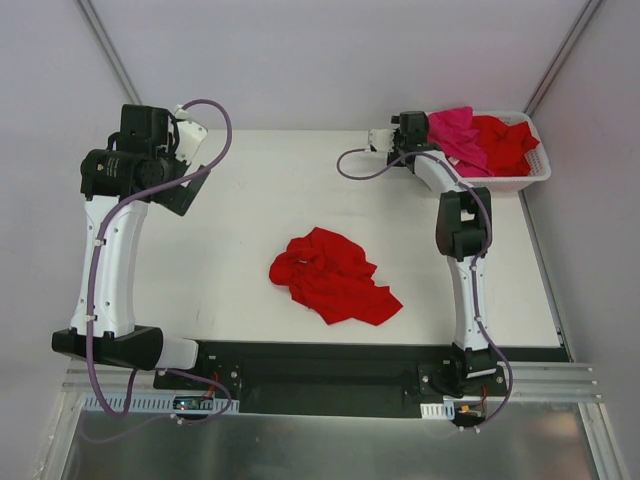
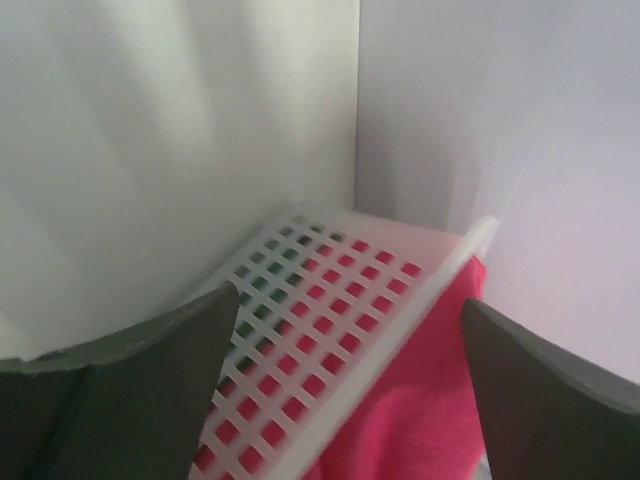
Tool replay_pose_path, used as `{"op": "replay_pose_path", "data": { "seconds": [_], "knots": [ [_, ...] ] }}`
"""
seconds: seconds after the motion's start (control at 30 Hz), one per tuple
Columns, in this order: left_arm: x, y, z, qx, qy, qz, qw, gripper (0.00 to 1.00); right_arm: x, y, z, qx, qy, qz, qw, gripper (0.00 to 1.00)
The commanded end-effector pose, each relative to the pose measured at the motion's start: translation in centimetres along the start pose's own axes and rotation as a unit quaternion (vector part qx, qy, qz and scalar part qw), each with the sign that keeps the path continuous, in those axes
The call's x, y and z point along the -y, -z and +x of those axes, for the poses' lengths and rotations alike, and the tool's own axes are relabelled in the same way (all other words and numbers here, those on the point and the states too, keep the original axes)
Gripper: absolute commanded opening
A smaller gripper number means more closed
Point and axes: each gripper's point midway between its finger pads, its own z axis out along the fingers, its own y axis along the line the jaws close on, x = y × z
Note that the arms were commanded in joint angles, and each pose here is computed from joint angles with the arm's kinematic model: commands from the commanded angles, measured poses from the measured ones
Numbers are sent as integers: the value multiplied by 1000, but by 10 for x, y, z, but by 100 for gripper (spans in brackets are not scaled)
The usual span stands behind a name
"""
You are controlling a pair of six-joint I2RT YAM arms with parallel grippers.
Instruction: Fold and stack the t-shirts
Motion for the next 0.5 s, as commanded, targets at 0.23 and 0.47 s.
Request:
{"op": "replay_pose_path", "data": {
  "seconds": [0.23,0.47],
  "knots": [
    [-9,26,-14,49,20,-3,999,99,277,367,-38,159,-334,400,838,96],
    [-5,39,-22,82,26,12,996,99,198,384,-77,243,-342,208,884,96]
  ]
}}
